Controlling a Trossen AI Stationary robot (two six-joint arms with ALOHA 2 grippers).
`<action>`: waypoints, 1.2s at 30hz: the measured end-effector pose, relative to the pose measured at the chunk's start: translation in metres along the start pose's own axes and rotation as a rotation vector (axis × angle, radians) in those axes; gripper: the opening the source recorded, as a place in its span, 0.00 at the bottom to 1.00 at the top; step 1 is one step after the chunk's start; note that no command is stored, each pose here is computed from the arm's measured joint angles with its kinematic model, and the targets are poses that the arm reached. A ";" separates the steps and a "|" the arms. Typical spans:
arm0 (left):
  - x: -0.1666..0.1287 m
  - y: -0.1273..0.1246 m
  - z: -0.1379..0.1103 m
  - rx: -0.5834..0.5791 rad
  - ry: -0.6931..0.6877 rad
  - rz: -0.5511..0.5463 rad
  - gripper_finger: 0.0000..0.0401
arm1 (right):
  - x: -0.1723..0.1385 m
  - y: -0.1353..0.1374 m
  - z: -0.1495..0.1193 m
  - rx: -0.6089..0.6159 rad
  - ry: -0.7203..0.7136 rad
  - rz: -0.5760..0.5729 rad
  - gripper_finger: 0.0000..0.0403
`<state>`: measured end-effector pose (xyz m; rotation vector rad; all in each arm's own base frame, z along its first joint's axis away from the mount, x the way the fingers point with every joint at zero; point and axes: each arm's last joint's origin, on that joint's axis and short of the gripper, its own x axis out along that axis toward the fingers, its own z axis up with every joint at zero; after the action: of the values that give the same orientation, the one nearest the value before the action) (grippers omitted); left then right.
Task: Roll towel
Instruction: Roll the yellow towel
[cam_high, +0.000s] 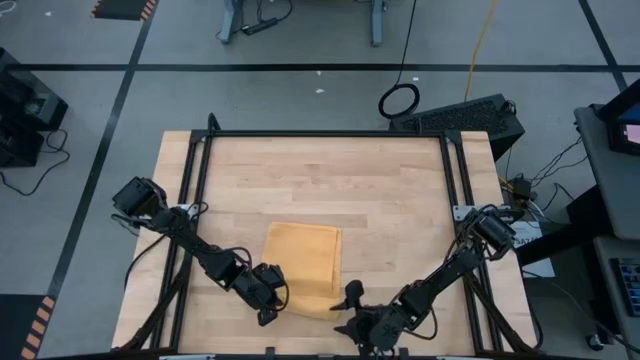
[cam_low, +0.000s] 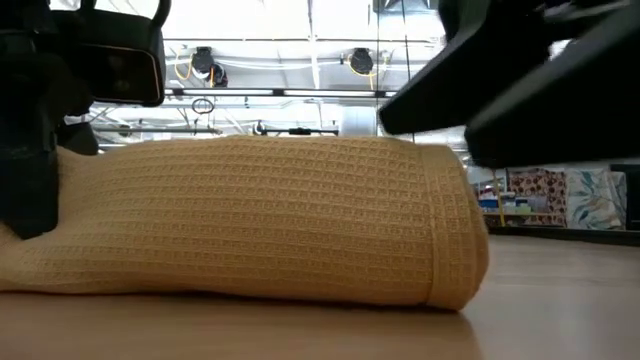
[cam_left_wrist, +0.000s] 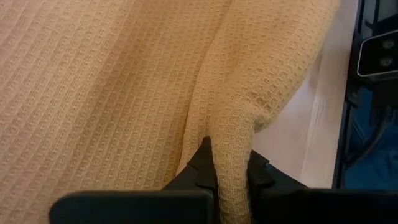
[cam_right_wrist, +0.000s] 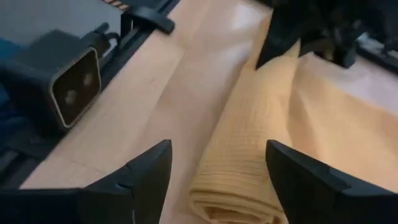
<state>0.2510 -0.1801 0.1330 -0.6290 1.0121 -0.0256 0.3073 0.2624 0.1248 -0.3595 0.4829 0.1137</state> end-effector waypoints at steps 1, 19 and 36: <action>0.000 0.000 0.000 -0.007 0.000 0.000 0.06 | 0.003 -0.002 -0.001 0.001 0.006 0.016 0.62; 0.000 -0.002 -0.004 0.080 0.001 -0.008 0.23 | 0.035 -0.017 -0.034 0.191 0.131 -0.087 0.61; -0.076 -0.013 -0.020 0.207 -0.078 0.084 0.55 | 0.042 -0.026 -0.035 0.406 0.150 -0.038 0.21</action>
<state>0.1973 -0.1778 0.1917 -0.3951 0.9452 -0.0317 0.3339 0.2264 0.0844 0.0217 0.6323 -0.0490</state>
